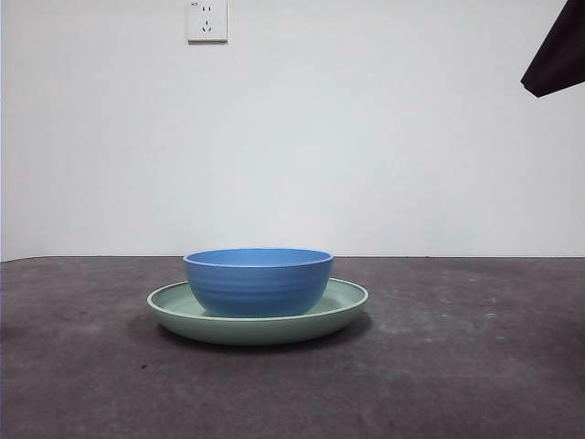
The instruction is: Pick up the blue bowl, put it on the green plate, put it on desk
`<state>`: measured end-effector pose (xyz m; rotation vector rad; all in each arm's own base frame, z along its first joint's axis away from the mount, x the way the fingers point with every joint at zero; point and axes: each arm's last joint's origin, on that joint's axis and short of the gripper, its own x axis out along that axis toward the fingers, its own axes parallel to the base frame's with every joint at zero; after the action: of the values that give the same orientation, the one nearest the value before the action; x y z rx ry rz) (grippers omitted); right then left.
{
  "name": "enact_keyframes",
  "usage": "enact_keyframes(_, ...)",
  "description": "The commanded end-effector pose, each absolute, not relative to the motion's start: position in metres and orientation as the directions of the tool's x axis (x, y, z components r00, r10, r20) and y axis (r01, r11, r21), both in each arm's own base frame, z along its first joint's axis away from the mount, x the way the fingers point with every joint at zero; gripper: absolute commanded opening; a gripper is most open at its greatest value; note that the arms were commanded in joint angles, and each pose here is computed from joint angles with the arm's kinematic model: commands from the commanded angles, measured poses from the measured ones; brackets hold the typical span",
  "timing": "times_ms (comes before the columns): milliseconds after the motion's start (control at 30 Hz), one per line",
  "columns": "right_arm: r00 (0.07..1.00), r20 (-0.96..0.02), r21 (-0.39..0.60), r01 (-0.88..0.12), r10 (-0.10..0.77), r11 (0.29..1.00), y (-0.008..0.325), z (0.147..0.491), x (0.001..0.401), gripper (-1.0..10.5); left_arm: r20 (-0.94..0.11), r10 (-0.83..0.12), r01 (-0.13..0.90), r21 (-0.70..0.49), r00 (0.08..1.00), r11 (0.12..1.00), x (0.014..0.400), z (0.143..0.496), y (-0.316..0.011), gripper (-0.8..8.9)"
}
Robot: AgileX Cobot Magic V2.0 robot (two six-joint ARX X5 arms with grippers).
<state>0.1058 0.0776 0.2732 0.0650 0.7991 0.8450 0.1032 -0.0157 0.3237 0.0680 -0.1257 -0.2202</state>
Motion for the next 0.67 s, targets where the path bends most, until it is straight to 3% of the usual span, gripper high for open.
enact_keyframes(33, 0.396, -0.601, 0.356, -0.646, 0.695, 0.676, 0.079, 0.275, 0.107, 0.1, 0.133, -0.135, 0.123, 0.092, 0.982, 0.988, 0.100, 0.302, -0.010, 0.15)
enact_keyframes(400, 0.396, -0.601, 0.356, -0.646, 0.695, 0.676, 0.079, 0.275, 0.107, 0.1, 0.055, -0.068, 0.065, 0.060, 0.996, 0.996, 0.094, 0.208, -0.004, 0.15)
enact_keyframes(667, 0.396, -0.601, 0.356, -0.646, 0.695, 0.676, 0.079, 0.275, 0.107, 0.1, 0.016, -0.069, 0.068, 0.059, 0.998, 0.996, 0.095, 0.175, -0.004, 0.15)
